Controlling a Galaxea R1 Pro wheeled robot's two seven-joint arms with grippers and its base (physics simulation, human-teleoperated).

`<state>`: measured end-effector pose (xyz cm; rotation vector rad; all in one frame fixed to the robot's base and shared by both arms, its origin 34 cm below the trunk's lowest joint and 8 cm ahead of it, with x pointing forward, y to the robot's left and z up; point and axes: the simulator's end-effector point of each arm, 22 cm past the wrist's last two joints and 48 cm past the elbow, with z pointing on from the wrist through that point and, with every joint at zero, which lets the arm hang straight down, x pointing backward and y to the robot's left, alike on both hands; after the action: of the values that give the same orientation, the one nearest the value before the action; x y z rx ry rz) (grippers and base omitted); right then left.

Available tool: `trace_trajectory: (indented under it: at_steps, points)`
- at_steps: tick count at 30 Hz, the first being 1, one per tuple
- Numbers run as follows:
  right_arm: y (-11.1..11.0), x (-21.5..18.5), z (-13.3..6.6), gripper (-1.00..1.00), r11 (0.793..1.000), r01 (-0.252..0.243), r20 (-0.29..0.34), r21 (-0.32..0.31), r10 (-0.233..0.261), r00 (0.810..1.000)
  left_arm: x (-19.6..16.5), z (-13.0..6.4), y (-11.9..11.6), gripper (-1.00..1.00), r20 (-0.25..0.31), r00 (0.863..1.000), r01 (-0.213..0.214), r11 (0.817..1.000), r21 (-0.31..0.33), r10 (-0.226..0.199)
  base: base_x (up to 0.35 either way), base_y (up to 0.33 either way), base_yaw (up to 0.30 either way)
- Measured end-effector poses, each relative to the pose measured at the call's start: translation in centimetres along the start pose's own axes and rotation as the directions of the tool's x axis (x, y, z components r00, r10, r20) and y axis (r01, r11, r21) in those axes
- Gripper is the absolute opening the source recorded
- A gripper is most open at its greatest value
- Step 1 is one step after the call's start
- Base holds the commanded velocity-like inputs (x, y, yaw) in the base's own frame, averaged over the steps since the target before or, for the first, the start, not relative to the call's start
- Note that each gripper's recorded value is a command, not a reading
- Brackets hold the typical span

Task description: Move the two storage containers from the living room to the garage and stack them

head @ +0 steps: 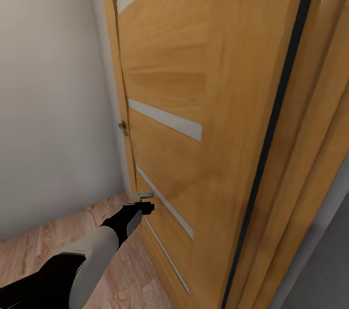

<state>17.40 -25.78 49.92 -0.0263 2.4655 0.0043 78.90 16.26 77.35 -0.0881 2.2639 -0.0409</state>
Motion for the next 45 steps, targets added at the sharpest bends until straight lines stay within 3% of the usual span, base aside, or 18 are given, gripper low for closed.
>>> trace_trajectory:
  at_steps: [25, 32, 34, 40, 45]
  points:
    - [0.0, 0.0, 0.0, 1.0, 1.0, 0.0, -0.001, -0.001, 0.0, 1.0, 0.0, 0.0, 0.2, 1.0, 0.001, 1.0, -0.001, 1.0, -0.003, 0.001, 0.0, 0.0, 0.296]
    - [0.0, 0.0, 0.0, 1.0, 1.0, -0.001, -0.001, 0.001, 0.001, 1.0, 0.1, 0.2, 1.6, 1.0, 0.005, 1.0, 0.001, 1.0, -0.02, -0.001, 0.0, 0.0, 0.296]
    - [0.0, 0.0, 0.0, 1.0, 1.0, 0.001, -0.001, -0.002, -0.001, 1.0, 1.2, 0.6, 4.1, 1.0, -0.002, 1.0, 0.0, 0.999, -0.051, 0.0, 0.0, 0.0, 0.296]
    - [0.0, -0.2, 0.1, 1.0, 1.0, 0.003, 0.004, 0.001, -0.003, 1.0, 6.5, 1.0, 5.7, 1.0, 0.016, 1.0, 0.007, 0.997, -0.078, -0.006, 0.0, 0.0, 0.296]
    - [-0.1, -0.8, 0.5, 1.0, 1.0, 0.003, 0.019, 0.005, -0.003, 1.0, 15.6, 0.1, 6.8, 1.0, -0.02, 1.0, 0.013, 0.995, -0.095, -0.015, 0.0, 0.0, 0.296]
